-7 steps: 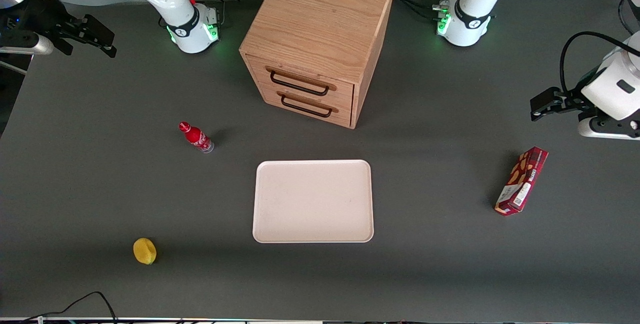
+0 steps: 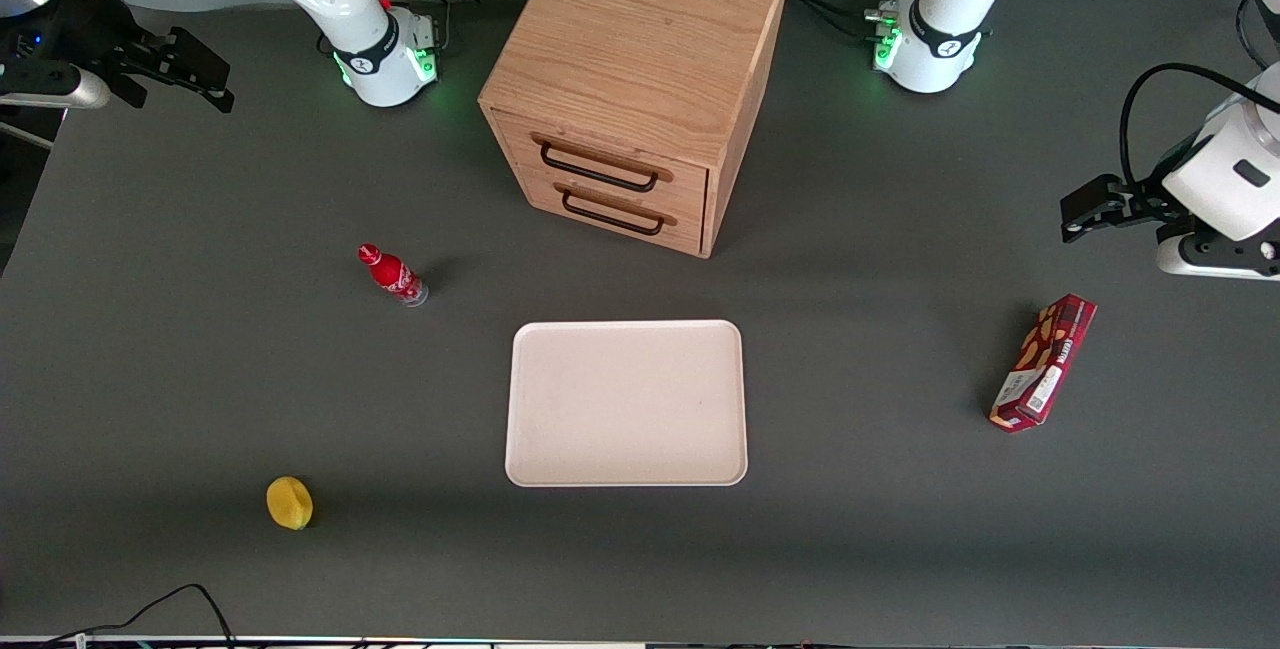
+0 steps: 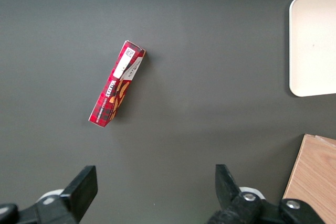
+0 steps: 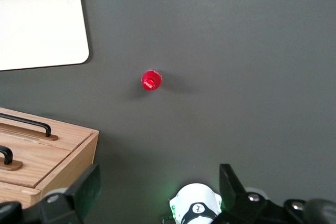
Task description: Place coke bottle on tray
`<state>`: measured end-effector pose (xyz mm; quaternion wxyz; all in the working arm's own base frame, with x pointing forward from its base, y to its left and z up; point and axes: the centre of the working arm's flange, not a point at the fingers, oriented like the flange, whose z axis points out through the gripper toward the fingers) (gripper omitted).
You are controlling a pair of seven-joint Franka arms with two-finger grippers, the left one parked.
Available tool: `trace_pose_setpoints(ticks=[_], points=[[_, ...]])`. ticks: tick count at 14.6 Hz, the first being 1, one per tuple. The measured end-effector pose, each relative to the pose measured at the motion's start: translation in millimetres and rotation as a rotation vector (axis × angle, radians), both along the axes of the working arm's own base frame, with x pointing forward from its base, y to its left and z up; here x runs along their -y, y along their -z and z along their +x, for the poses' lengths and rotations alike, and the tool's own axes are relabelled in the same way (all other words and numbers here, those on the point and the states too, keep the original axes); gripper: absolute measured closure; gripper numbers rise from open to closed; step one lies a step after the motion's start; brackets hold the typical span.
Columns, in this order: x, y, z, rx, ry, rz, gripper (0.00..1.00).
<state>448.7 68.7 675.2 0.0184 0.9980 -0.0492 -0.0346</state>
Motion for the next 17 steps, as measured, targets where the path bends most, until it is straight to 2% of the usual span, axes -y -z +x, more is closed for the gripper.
trace_pose_setpoints(ticks=[8, 11, 17], points=[[-7, 0, -3, -0.007, -0.013, -0.003, 0.00], [-10, 2, -2, -0.014, -0.017, 0.021, 0.00], [-21, 34, 1, -0.064, -0.031, 0.045, 0.00]])
